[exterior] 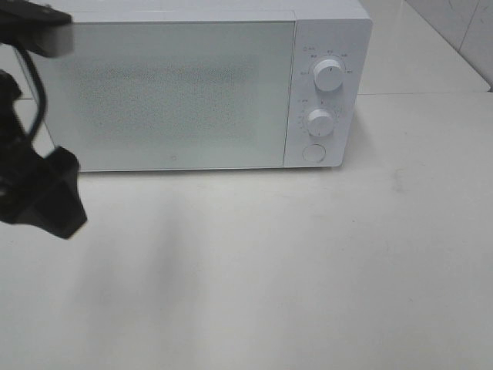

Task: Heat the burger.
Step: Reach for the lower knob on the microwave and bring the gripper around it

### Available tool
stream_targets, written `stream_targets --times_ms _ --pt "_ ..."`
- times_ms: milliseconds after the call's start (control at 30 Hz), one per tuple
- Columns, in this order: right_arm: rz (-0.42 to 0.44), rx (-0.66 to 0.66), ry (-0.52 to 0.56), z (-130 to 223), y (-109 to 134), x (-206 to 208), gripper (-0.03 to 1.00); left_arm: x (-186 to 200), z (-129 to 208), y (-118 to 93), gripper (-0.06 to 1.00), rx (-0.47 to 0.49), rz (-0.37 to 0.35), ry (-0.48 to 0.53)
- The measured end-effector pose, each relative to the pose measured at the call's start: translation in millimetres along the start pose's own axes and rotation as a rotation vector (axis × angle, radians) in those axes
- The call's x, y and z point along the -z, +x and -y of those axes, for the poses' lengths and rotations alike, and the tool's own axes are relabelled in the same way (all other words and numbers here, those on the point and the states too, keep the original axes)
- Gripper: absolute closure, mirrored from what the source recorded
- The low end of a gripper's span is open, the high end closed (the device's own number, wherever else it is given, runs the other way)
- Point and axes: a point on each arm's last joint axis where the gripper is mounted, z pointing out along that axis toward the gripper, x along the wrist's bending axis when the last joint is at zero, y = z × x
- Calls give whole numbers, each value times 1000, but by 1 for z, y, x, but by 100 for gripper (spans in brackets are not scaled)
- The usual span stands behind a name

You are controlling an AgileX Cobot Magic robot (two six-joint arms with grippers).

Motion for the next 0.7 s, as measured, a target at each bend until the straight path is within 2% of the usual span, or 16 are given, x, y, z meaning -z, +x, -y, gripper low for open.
stream_targets --times_ms 67,100,167,267,300,367,433,467,533,700 --pt "0 0 0 0 0 0 21 18 14 37 -5 153 -46 -27" --pt "0 0 0 0 0 0 21 18 14 37 -5 153 -46 -27" --pt "0 0 0 0 0 0 21 32 28 61 -5 277 -74 -63" --pt "0 0 0 0 0 0 21 36 33 68 -5 319 -81 -78" --pt "0 0 0 0 0 0 21 45 42 78 -5 393 -96 -109" --pt "0 0 0 0 0 0 21 49 45 81 -5 422 -104 -122" --pt "0 0 0 0 0 0 21 61 56 87 -5 501 -131 -167" --pt "0 0 0 0 0 0 21 61 56 87 -5 501 -131 -167" --pt "0 0 0 0 0 0 21 80 71 82 -5 550 -156 -244" --pt "0 0 0 0 0 0 21 97 87 70 -5 548 -178 -328"
